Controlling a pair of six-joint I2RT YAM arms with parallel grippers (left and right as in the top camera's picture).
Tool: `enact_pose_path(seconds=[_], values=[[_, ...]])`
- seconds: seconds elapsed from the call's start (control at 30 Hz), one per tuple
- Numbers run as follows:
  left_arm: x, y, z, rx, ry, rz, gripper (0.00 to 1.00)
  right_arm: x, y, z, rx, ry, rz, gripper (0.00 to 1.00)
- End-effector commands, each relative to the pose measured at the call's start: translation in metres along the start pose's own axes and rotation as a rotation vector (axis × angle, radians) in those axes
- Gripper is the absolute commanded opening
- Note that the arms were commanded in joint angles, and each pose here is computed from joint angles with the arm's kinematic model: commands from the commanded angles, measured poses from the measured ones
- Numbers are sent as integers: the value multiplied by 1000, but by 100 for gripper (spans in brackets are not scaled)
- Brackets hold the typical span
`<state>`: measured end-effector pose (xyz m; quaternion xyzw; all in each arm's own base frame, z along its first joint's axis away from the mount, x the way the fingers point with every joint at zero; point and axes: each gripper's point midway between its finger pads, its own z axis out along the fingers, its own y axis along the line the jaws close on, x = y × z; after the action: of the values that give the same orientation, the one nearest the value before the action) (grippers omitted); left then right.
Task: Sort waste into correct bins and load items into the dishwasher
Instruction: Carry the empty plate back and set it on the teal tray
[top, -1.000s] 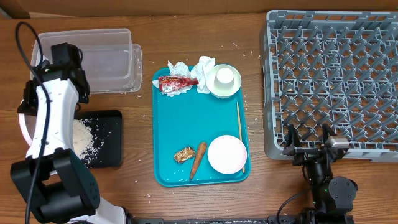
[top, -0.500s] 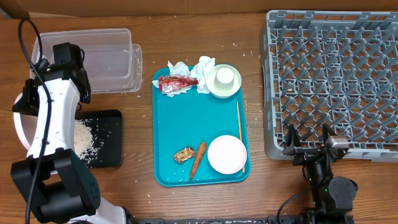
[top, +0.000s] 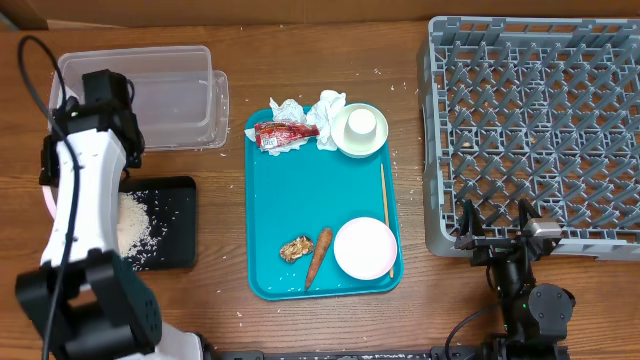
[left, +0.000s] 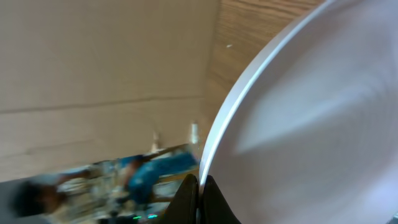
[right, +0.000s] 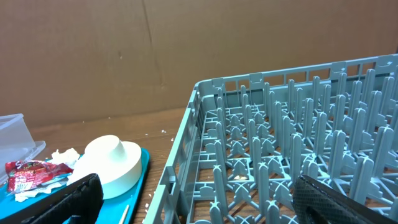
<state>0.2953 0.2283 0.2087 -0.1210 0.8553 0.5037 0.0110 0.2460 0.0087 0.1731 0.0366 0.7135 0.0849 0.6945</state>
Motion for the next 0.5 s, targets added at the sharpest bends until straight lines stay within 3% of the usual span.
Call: enact_pose_path(seconds=[0.0, 0.27, 0.47], values=[[17, 23, -6, 183, -33, -215, 4, 1, -3, 0, 13, -7, 3, 100], [29, 59, -15, 487, -142, -474, 4, 1, -3, 0, 13, -7, 3, 100], [19, 55, -25, 577, -206, -482, 4, 1, -3, 0, 13, -7, 3, 100]])
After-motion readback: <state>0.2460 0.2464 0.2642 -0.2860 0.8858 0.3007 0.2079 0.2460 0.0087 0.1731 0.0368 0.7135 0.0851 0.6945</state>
